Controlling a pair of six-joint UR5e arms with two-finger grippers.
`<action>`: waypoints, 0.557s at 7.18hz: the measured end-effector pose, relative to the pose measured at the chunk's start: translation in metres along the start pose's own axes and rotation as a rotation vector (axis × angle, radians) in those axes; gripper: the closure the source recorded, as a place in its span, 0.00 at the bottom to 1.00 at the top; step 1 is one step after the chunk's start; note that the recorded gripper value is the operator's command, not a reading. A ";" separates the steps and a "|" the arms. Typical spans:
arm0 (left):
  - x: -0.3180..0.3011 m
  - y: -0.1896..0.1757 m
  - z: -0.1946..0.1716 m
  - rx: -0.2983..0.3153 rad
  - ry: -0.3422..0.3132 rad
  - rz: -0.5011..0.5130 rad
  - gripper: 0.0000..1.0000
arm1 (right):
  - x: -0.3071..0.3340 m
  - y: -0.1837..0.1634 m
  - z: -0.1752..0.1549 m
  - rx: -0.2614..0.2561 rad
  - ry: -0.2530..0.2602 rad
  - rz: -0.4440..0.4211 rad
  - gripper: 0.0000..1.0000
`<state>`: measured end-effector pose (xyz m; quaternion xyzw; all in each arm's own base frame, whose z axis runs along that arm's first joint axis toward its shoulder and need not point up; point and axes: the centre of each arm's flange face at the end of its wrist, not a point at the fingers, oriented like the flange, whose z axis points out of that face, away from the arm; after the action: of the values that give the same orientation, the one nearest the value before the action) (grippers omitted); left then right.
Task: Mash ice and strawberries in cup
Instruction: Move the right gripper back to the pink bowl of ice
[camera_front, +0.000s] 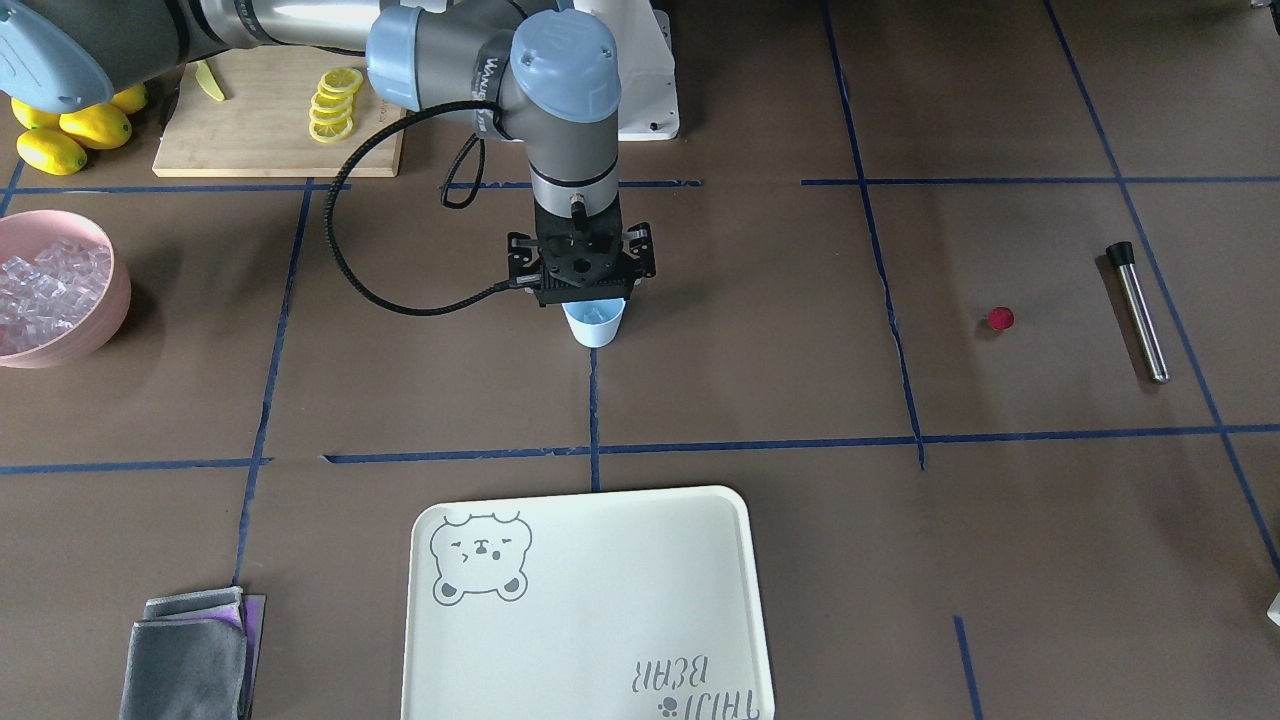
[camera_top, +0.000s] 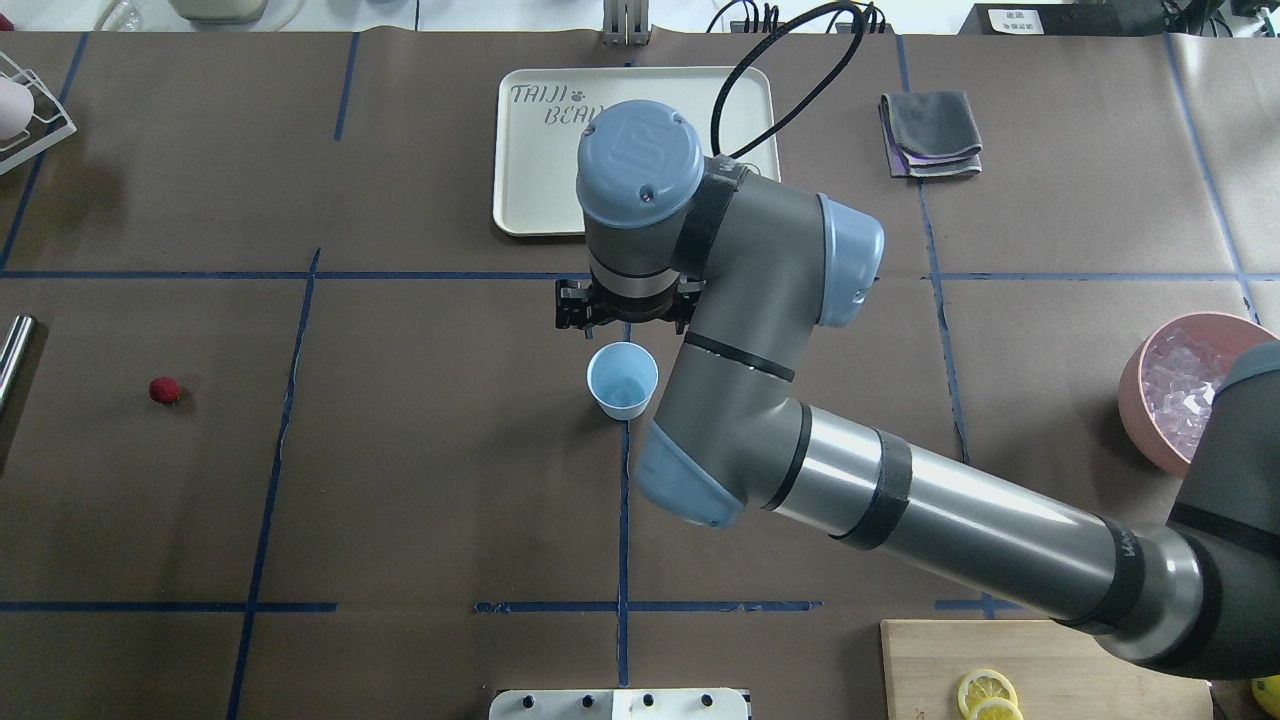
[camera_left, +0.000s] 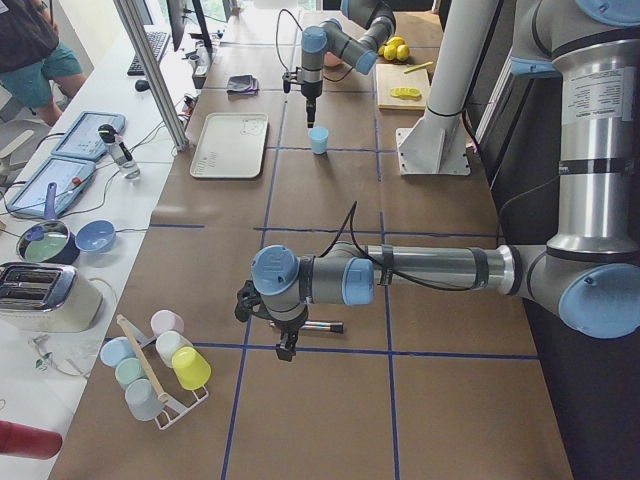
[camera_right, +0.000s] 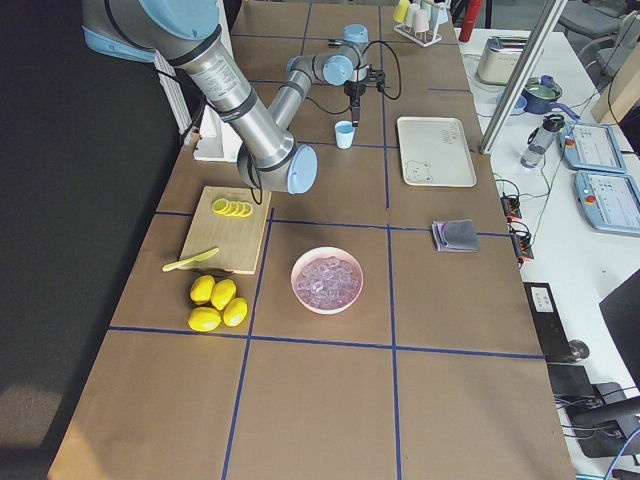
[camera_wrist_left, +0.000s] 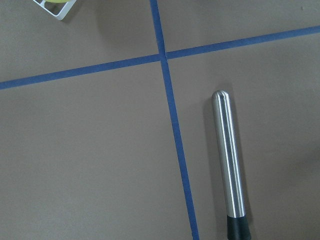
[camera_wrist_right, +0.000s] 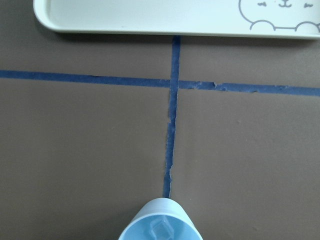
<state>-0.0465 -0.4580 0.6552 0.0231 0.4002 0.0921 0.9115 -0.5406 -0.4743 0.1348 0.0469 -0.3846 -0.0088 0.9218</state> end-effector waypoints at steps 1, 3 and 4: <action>0.000 0.000 0.000 0.000 0.000 0.000 0.00 | 0.037 -0.010 -0.009 0.001 -0.009 -0.021 0.01; 0.000 0.000 0.001 -0.001 0.000 0.001 0.00 | 0.131 -0.023 -0.024 0.007 -0.003 -0.104 0.01; 0.000 0.000 0.001 -0.002 0.000 0.001 0.00 | 0.180 -0.027 -0.029 0.007 0.009 -0.160 0.01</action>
<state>-0.0460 -0.4582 0.6560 0.0224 0.4003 0.0928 0.9114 -0.3923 -0.5081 0.2394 0.0806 -0.3757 -0.0809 0.9197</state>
